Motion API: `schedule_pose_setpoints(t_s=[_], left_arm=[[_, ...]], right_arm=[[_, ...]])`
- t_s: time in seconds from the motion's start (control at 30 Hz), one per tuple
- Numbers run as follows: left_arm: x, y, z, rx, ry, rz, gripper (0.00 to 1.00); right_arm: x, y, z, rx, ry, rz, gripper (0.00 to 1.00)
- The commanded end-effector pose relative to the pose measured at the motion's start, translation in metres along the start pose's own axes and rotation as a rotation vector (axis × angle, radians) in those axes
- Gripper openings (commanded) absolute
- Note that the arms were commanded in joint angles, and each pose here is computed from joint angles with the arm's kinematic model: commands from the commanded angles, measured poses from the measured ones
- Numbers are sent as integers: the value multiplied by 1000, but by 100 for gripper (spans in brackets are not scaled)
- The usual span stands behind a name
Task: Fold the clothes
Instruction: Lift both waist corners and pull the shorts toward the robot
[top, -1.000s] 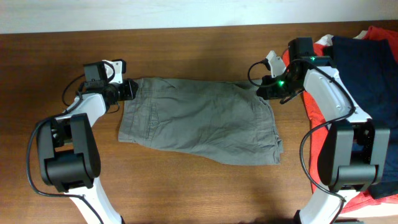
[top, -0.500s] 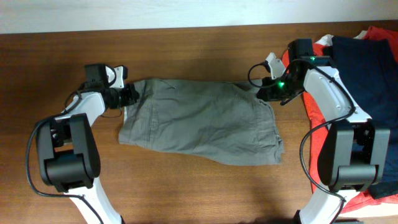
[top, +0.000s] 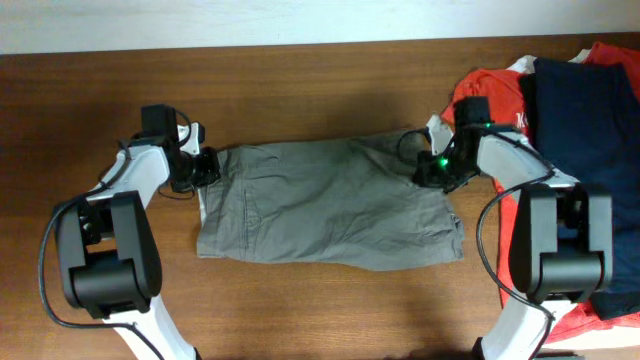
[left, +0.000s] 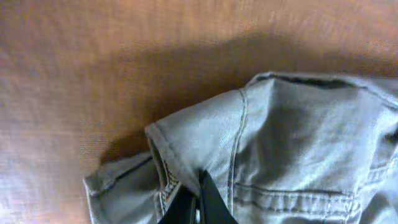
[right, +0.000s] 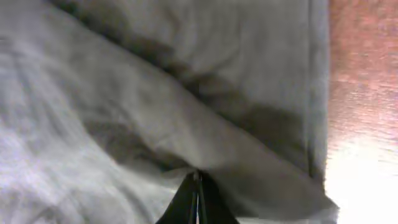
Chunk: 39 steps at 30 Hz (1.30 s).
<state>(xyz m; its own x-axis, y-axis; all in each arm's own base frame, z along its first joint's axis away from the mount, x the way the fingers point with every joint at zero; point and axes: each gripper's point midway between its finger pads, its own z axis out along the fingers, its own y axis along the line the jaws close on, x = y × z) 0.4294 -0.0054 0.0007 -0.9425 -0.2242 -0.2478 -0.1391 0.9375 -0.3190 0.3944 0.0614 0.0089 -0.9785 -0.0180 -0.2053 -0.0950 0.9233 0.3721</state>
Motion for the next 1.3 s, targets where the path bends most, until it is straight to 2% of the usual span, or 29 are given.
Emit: schedule_pose_setpoints(t_s=[0.0, 0.17, 0.3, 0.4, 0.5, 0.57, 0.6, 0.67, 0.7, 0.8, 0.87, 0.9, 1.0, 1.03, 1.13, 1.27], left_arm=[[7, 39, 22, -146, -34, -15, 1], [-15, 41, 39, -122, -214, 30, 1], [-25, 50, 75, -106, -306, 85, 1], [-42, 34, 83, -7, -391, 155, 1], [-93, -1, 14, 57, -562, 192, 0], [-112, -23, -47, 68, -659, 223, 0], [-114, -40, -99, 77, -704, 226, 2], [-91, -46, -128, 71, -637, 197, 2], [-68, -44, -132, 61, -553, 171, 2], [1, -34, -124, 29, -284, 86, 2], [29, -25, -115, 3, -163, 16, 2], [43, -19, -112, -25, -104, -6, 6], [68, 0, -98, -104, -3, -38, 6], [78, 4, -89, -109, 34, -48, 1], [108, 16, -62, -122, 124, -71, 1], [128, 31, -23, -126, 143, -91, 1]], right_arm=[[9, -12, 21, 21, -14, 20, 4], [-16, -34, 31, 119, -193, 11, 4], [-49, -33, 26, 116, -374, -53, 4], [-69, -30, 18, 114, -461, -85, 4], [-87, -20, 5, 82, -525, -117, 4], [-99, 4, -14, -14, -560, -141, 4], [-103, 19, -34, -66, -573, -112, 4], [-86, 28, -59, -75, -515, -40, 4], [-70, 31, -69, -71, -466, -10, 4], [-12, 46, -101, -61, -309, 63, 4], [21, 49, -106, -48, -202, 112, 4], [37, 48, -104, -44, -140, 140, 4], [77, 29, -86, 48, 19, 211, 4], [89, 19, -78, 87, 58, 226, 4], [110, 12, -60, 97, 123, 250, 4], [113, -2, -33, 111, 118, 248, 4]])
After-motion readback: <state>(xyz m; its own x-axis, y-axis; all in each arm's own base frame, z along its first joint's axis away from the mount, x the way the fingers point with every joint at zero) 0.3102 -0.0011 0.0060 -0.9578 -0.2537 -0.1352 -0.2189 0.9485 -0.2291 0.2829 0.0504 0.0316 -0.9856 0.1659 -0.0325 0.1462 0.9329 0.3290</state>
